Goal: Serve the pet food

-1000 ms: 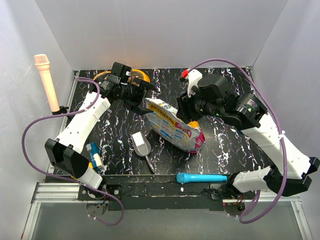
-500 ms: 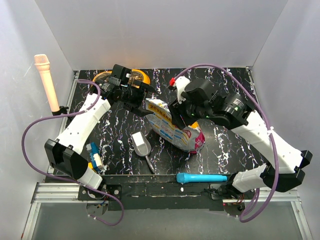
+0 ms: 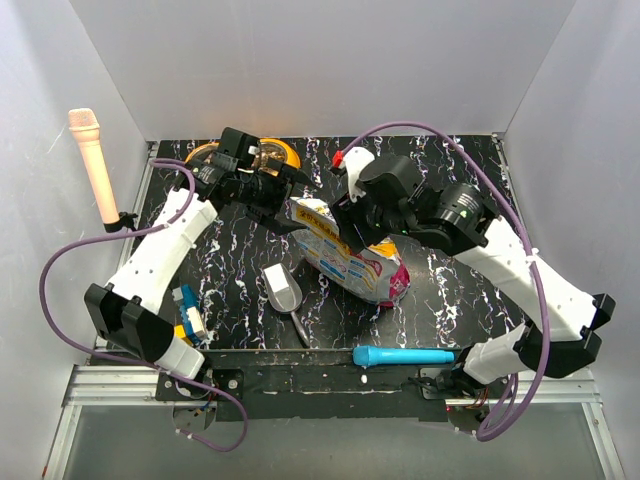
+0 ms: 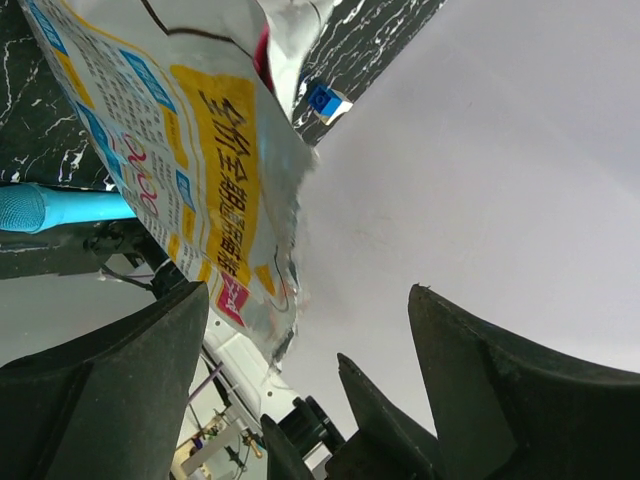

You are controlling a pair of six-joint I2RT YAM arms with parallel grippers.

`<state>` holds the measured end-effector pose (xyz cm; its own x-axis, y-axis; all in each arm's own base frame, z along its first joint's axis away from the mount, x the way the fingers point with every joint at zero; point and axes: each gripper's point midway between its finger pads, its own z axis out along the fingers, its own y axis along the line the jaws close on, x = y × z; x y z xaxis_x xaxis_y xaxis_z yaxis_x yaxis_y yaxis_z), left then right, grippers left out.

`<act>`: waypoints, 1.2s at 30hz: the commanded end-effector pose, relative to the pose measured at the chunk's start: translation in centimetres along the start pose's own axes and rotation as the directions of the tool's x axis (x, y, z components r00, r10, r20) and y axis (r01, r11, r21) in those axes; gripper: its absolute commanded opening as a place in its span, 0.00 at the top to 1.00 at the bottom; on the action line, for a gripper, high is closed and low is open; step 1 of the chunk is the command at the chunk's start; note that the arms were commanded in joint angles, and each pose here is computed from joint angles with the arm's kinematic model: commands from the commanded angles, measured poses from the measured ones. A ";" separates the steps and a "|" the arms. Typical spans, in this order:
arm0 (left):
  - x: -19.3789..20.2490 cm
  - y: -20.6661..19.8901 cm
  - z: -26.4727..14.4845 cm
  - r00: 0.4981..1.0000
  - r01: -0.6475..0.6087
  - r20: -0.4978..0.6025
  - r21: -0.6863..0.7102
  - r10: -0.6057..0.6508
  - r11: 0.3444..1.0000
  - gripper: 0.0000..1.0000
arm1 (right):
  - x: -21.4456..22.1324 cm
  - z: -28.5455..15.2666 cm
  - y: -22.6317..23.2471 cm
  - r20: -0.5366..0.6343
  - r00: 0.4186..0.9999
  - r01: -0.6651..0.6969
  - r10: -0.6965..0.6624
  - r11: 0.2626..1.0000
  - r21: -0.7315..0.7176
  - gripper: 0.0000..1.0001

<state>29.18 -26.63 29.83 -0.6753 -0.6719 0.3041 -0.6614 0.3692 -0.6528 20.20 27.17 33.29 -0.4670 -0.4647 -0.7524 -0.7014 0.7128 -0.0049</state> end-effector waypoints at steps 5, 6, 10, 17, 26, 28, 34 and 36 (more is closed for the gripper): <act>2.4 -4.2 -5.3 0.981 -0.190 0.004 0.195 0.193 0.962 0.19 | -4.4 -4.7 -0.3 0.196 0.979 -0.056 0.058 0.998 -0.017 0.33; 2.3 -5.1 -5.9 0.976 -0.216 0.023 0.218 0.216 0.952 0.19 | -5.0 -5.5 -0.8 0.221 0.973 -0.074 0.072 0.997 0.003 0.33; 2.5 -10.7 -10.0 0.901 -0.434 0.189 0.369 0.391 0.822 0.19 | -7.6 -10.0 -4.5 0.371 0.920 -0.190 0.125 0.971 0.144 0.32; 3.8 -19.9 -19.0 0.667 -0.744 0.558 0.462 0.494 0.483 0.02 | -10.3 -24.0 -13.6 0.692 0.716 -0.469 0.089 0.796 0.383 0.20; 3.7 -22.5 -29.0 0.328 -0.933 0.898 0.260 0.294 0.248 0.02 | -10.4 -36.2 -20.0 0.703 0.681 -0.601 -0.205 0.393 0.696 0.02; 3.2 -22.3 -29.0 0.289 -0.943 0.908 0.215 0.304 0.254 0.02 | -10.6 -35.3 -19.5 0.695 0.688 -0.577 -0.207 0.425 0.698 0.02; 2.4 -21.9 -28.6 0.285 -0.937 0.909 0.196 0.306 0.290 0.02 | -10.9 -30.7 -17.5 0.634 0.735 -0.445 -0.239 0.536 0.717 0.03; 2.2 -21.8 -28.2 0.284 -0.935 0.906 0.190 0.314 0.298 0.02 | -10.9 -29.5 -16.7 0.638 0.737 -0.408 -0.224 0.604 0.684 0.03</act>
<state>33.17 -19.17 64.10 -0.1570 -0.6711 -0.7246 0.5139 0.5710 -0.6402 21.04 3.36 62.47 0.1895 -0.1612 -0.9686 0.2316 0.9659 -0.1155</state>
